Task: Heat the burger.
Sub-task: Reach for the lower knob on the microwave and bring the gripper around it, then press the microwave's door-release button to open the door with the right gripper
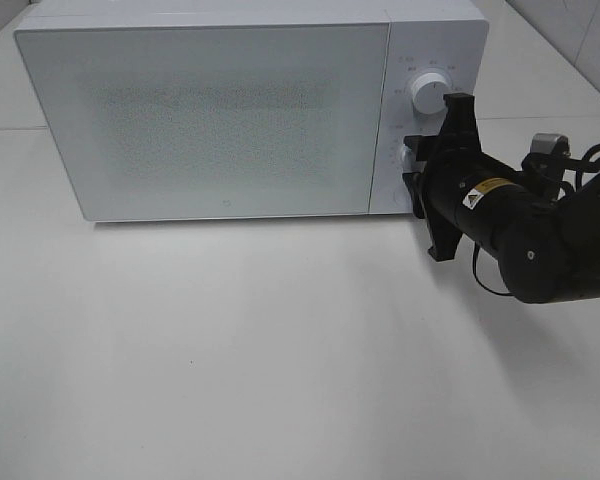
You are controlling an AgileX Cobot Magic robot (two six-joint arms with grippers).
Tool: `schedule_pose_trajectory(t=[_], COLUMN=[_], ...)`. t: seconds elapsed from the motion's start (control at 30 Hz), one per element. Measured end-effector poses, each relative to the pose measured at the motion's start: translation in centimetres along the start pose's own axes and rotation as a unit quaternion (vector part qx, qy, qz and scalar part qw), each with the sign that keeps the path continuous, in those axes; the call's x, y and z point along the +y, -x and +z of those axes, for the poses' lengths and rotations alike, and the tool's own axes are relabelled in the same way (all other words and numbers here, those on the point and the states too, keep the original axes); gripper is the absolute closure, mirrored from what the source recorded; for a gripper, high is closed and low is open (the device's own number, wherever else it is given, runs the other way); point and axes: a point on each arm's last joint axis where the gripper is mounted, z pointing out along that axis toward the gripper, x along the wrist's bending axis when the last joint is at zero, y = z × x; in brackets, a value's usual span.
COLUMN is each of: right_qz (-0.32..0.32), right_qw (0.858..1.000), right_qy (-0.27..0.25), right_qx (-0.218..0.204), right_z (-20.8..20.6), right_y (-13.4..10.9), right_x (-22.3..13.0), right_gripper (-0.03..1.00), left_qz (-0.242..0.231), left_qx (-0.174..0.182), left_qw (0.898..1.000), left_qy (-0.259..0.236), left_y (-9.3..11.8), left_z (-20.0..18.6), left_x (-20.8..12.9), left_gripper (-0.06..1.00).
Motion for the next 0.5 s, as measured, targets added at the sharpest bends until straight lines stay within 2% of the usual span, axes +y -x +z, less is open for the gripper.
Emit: schedule_pose_trajectory(t=[0.03,0.13,0.17,0.2,0.23,0.5], right_qz=[-0.003,-0.006,-0.011,-0.011,-0.016,-0.052], right_qw=[1.000,1.000,1.000,1.000,1.000,0.997], right_qy=[0.000,0.000,0.000,0.000,-0.003,-0.035], right_qx=[0.005,0.010,0.016,0.016,0.019,0.036], right_z=[0.00,0.00,-0.01,-0.01,-0.01,-0.14], right_y=[-0.09,-0.17,-0.29,-0.29,-0.34,-0.77], right_x=[-0.01,-0.01,-0.01,-0.01,-0.05,-0.68], right_gripper=[0.50,0.45,0.38,0.38,0.34,0.31], left_qz=[0.000,0.000,0.000,0.000,0.000,0.000], left_qx=[0.000,0.000,0.000,0.000,0.000,0.000], left_qw=[1.000,1.000,1.000,1.000,1.000,1.000], left_qy=[0.000,0.000,0.000,0.000,0.000,0.000], left_y=[0.00,0.00,0.00,0.00,0.00,0.00], left_z=[0.00,0.00,0.00,0.00,0.00,0.00], left_x=[0.00,0.00,0.00,0.00,0.00,0.00], left_gripper=[0.94,0.94,0.94,0.94,0.94,0.94])
